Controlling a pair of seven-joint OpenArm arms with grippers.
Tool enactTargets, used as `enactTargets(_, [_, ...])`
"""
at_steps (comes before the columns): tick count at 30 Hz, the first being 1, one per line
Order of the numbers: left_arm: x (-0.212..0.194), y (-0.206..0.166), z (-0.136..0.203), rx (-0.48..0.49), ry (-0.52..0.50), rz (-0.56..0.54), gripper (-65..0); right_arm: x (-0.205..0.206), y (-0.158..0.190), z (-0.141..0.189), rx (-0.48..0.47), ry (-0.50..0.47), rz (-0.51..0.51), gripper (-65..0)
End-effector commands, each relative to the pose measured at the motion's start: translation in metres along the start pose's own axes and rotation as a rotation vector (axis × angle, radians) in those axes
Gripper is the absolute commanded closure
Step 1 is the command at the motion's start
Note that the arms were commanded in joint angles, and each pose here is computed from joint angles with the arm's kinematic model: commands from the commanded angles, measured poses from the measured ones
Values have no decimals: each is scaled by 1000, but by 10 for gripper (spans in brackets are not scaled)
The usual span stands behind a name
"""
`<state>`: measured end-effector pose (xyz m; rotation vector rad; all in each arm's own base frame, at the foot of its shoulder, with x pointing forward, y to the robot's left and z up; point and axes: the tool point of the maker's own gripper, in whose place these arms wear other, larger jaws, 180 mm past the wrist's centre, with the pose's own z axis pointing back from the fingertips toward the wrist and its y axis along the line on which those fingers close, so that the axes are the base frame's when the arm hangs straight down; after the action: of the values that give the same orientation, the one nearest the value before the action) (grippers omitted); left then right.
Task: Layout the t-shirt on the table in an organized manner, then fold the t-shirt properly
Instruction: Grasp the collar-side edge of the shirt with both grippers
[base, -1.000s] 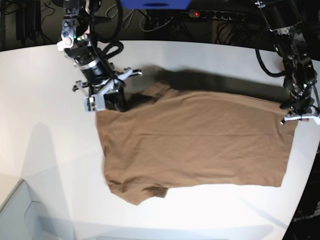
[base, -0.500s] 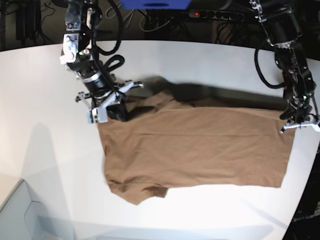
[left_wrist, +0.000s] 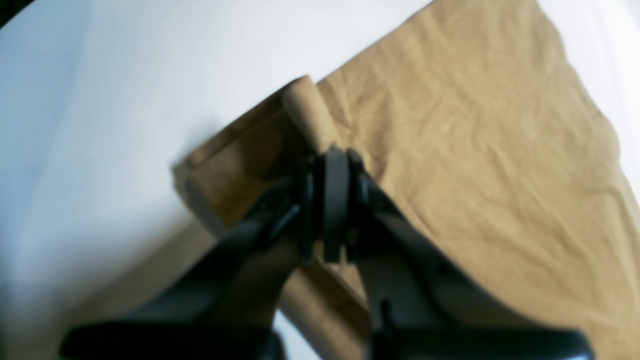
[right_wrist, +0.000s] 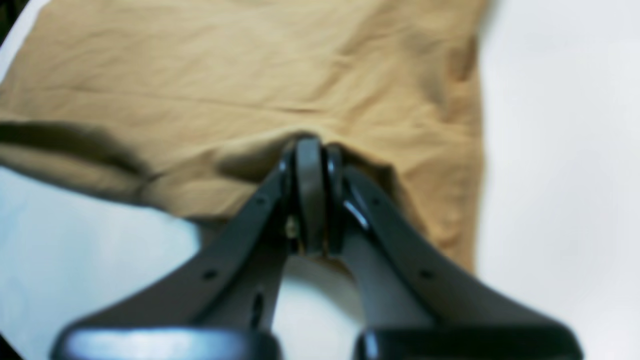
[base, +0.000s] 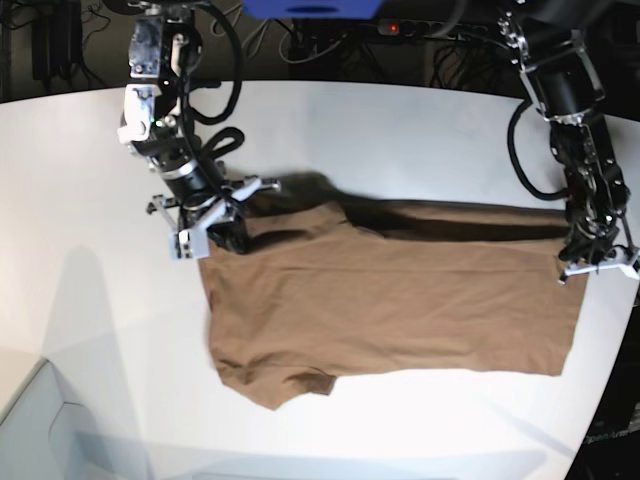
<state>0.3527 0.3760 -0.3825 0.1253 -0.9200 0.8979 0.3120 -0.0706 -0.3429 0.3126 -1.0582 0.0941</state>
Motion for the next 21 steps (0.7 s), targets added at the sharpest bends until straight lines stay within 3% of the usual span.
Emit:
enactTargets(1, [23,-7,1,-15,-60,-1,0,19,3,-3,10,-63,-7,0])
enactTargets(15, [25,-14,-1,-25,-60,0,0,16,-3,-33,20,-29,-29,0])
enactTargets(21, [27,-12,-1,-23,-62,2,-1,37,-3,-43,27,-63,-17,0])
